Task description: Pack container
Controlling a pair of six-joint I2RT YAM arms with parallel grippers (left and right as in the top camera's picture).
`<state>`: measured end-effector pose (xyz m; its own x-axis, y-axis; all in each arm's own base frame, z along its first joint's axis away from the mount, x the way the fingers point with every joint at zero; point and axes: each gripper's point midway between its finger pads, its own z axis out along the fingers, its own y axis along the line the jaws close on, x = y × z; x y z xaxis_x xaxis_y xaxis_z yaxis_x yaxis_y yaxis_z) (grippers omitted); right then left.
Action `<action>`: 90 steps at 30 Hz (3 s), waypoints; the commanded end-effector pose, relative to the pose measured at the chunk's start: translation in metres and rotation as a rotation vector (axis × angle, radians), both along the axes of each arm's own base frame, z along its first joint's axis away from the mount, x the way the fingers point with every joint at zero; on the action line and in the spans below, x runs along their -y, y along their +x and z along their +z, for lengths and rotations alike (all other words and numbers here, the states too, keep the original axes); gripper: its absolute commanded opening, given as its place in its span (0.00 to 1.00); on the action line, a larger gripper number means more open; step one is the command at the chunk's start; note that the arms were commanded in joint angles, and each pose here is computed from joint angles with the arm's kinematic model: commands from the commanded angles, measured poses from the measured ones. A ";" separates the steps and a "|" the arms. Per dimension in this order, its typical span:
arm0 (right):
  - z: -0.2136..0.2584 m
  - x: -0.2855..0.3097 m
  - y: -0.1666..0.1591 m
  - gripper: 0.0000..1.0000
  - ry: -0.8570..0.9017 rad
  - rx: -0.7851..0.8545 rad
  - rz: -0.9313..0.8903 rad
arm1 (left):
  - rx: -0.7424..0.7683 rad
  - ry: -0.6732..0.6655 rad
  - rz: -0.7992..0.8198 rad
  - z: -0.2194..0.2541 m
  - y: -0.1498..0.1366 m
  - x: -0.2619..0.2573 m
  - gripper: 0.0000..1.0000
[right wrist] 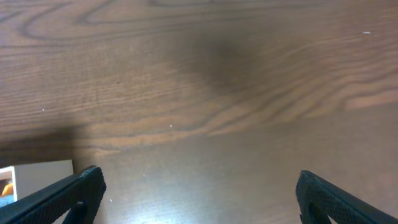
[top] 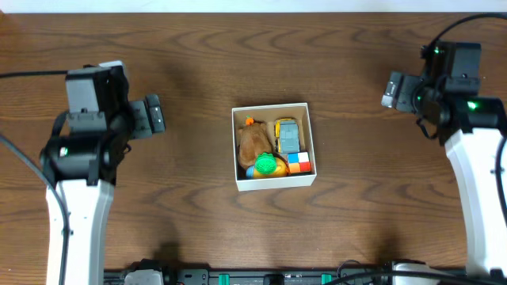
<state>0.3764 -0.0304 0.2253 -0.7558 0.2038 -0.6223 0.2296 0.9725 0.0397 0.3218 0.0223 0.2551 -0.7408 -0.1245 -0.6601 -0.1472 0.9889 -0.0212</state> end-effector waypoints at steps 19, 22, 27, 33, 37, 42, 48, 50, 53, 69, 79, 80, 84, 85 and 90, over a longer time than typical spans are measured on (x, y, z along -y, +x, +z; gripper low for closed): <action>0.000 0.002 -0.179 0.99 0.040 0.353 -0.123 | 0.290 -0.117 -0.073 -0.026 -0.132 0.029 0.98; -0.004 0.001 -0.186 0.99 0.042 0.375 -0.122 | 0.288 -0.119 -0.073 -0.031 -0.134 0.029 0.98; -0.012 -0.005 -0.189 0.99 0.066 0.344 -0.095 | 0.267 -0.120 -0.071 -0.035 -0.134 0.029 0.98; -0.016 -0.007 -0.191 0.99 0.071 0.326 -0.090 | 0.249 -0.121 -0.070 -0.039 -0.136 0.029 0.98; -0.016 -0.007 -0.191 0.99 0.071 0.326 -0.090 | 0.248 -0.121 -0.070 -0.039 -0.136 0.029 0.98; -0.016 -0.007 -0.191 0.99 0.071 0.326 -0.090 | 0.249 -0.121 -0.070 -0.039 -0.136 0.029 0.98; -0.020 -0.007 -0.196 0.99 0.058 0.311 -0.078 | 0.249 -0.121 -0.070 -0.039 -0.136 0.029 0.98; -0.019 -0.011 -0.196 0.99 0.020 0.332 -0.015 | 0.249 -0.121 -0.070 -0.039 -0.136 0.029 0.98; -0.023 -0.017 -0.193 0.99 -0.027 0.407 0.071 | 0.249 -0.121 -0.070 -0.039 -0.136 0.029 0.98; -0.023 -0.041 -0.137 0.99 -0.108 0.904 0.229 | 0.248 -0.121 -0.070 -0.039 -0.136 0.029 0.98; -0.069 -0.041 -0.130 0.99 -0.120 0.818 0.234 | 0.249 -0.121 -0.070 -0.039 -0.136 0.029 0.98; -0.069 -0.041 -0.130 0.99 -0.117 0.819 0.235 | 0.249 -0.121 -0.070 -0.039 -0.136 0.029 0.98; -0.069 -0.044 -0.131 0.99 -0.110 0.820 0.250 | 0.249 -0.121 -0.070 -0.039 -0.136 0.029 0.98; -0.069 -0.044 -0.131 0.99 -0.110 0.820 0.250 | 0.249 -0.121 -0.070 -0.039 -0.136 0.029 0.98; -0.069 -0.044 -0.131 0.99 -0.110 0.820 0.250 | 0.249 -0.121 -0.070 -0.039 -0.136 0.029 0.98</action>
